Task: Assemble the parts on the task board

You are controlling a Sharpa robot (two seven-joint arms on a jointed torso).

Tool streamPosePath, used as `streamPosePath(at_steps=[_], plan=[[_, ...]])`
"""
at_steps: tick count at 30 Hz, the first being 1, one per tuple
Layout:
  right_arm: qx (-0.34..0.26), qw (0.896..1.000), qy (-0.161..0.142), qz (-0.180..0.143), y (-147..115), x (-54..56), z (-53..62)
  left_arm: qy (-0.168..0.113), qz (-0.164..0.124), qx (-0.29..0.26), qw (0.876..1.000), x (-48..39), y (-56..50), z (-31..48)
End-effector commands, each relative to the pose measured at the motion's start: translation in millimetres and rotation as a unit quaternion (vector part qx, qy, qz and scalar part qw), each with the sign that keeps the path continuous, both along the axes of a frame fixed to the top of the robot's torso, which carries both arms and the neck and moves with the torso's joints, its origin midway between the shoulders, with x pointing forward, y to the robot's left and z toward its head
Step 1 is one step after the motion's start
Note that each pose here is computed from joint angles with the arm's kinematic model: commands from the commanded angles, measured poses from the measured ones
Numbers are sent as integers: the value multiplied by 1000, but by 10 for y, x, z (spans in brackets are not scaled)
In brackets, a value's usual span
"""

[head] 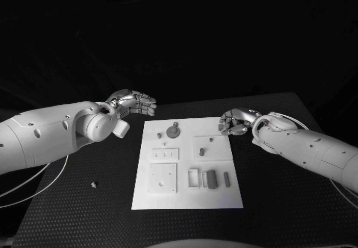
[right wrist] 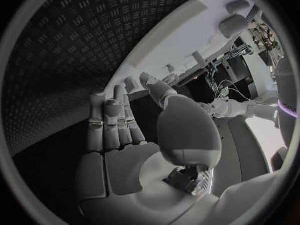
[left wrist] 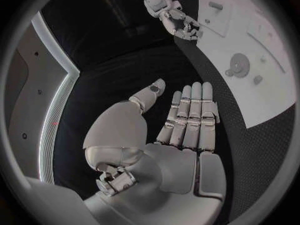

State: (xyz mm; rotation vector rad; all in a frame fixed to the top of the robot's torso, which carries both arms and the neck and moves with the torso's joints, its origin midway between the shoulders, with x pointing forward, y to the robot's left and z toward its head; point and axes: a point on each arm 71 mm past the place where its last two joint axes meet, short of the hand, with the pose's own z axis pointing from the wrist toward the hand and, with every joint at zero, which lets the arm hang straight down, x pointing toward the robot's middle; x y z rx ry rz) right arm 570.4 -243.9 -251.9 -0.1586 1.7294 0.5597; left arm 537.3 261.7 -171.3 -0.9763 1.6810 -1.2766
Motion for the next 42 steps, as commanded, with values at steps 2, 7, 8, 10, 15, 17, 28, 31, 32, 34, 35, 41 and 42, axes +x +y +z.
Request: streamPosePath(at_steps=[2, 7, 8, 10, 15, 17, 28, 31, 32, 34, 35, 41, 42], plan=[[-1, 1000, 4, 4, 26, 0, -13, -4, -7, -3, 1000, -11, -28, 20], [-1, 1000, 4, 4, 45, 7, -20, -5, -8, -3, 1000, -21, -27, 29], [-2, 1000, 5, 4, 46, 8, -21, -5, -8, -3, 1000, -21, -26, 30], [-2, 1000, 4, 4, 52, 11, -24, -5, -8, -3, 1000, -23, -26, 32], [-2, 1000, 4, 3, 63, 12, -31, -5, -9, -4, 1000, -28, -25, 37], [-2, 1000, 4, 3, 67, 12, -34, -5, -9, -4, 1000, -31, -23, 40], [-4, 1000, 9, 1, 67, 12, -68, -5, -9, -3, 1000, -38, -23, 51], [-4, 1000, 10, 1, 67, 8, -81, -5, -9, -3, 1000, -41, -21, 56], [-4, 1000, 11, 1, 69, 7, -86, -5, -10, -3, 1000, -41, -20, 58], [-4, 1000, 11, 1, 75, 6, -94, -5, -9, -3, 1000, -43, -19, 61], [-4, 1000, 12, 1, 76, 5, -97, -6, -9, -3, 1000, -43, -19, 62], [-4, 1000, 12, 1, 86, 7, -106, -6, -9, -3, 1000, -44, -15, 70], [-4, 1000, 12, 1, 87, 8, -107, -6, -9, -3, 1000, -44, -15, 70]])
